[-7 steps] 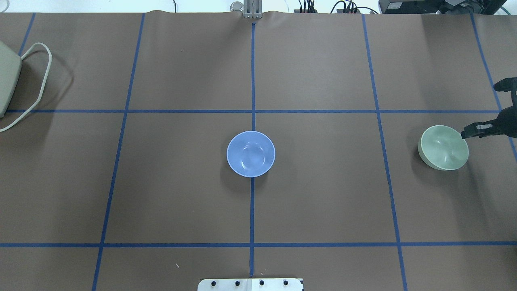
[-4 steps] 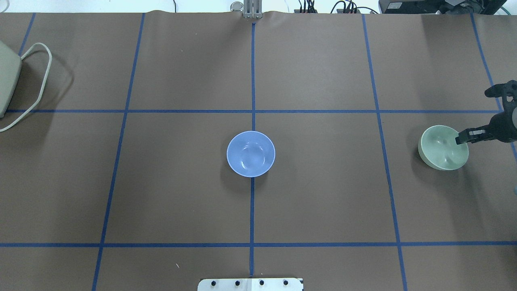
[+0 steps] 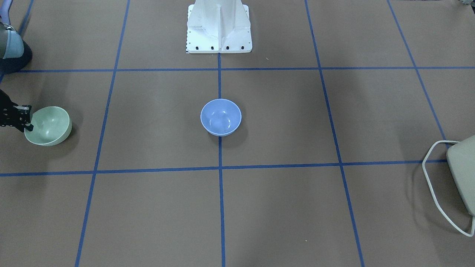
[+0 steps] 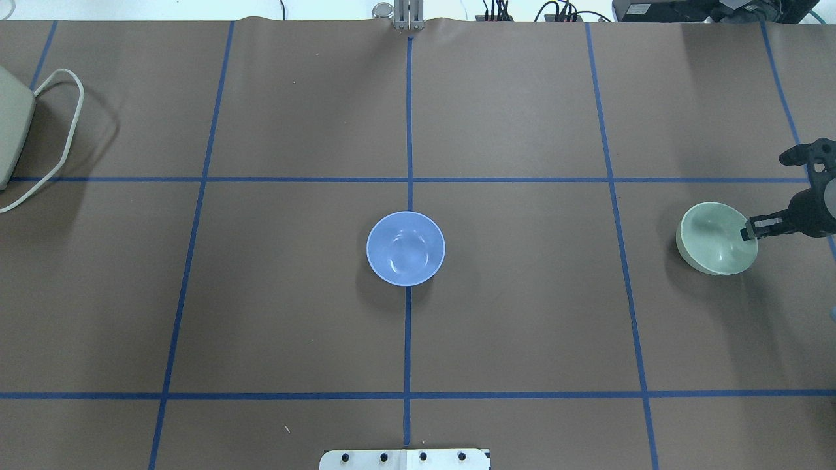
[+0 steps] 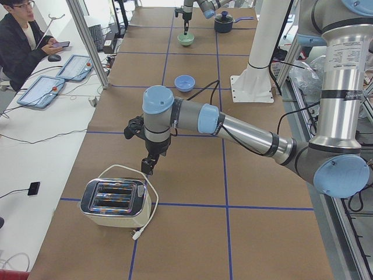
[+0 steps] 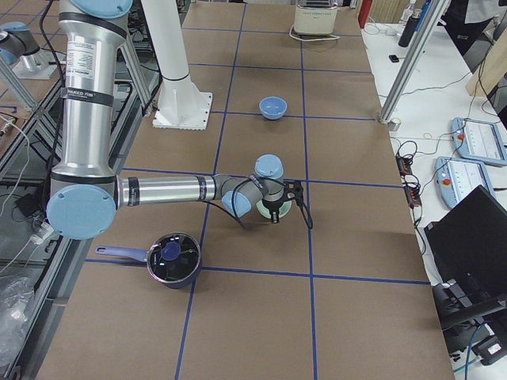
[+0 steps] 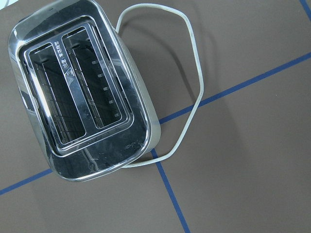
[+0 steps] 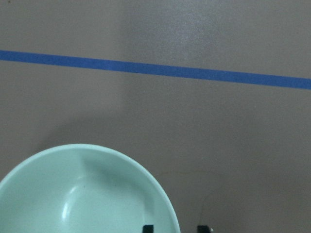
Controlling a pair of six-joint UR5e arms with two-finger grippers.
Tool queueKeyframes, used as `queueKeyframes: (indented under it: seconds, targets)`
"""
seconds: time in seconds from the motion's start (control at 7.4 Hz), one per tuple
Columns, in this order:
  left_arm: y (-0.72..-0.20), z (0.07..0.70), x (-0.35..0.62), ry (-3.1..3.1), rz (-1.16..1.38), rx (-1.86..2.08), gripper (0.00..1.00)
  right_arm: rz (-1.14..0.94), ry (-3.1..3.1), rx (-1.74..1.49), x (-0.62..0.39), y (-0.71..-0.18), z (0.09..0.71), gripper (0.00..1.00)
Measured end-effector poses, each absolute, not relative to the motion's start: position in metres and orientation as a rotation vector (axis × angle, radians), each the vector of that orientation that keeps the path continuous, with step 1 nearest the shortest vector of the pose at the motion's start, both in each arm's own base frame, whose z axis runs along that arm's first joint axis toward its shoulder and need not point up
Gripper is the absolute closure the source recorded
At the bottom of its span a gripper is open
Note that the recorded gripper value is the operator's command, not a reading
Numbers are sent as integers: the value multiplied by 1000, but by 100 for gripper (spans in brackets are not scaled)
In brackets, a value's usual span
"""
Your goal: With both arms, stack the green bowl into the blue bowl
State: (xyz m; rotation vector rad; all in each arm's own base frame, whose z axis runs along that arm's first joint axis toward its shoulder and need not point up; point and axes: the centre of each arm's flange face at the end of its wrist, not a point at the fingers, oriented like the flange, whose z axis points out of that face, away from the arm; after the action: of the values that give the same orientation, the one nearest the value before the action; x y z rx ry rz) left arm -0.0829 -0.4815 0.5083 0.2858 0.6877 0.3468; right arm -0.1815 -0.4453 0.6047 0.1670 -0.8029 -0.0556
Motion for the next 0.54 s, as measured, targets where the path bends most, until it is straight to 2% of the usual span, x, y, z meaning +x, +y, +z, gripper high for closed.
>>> queueKeyframes:
  seconds: [0.54]
  targets:
    - [-476,522,-82,700,299,243,1,-67,-865,190,-182,-455,568,100]
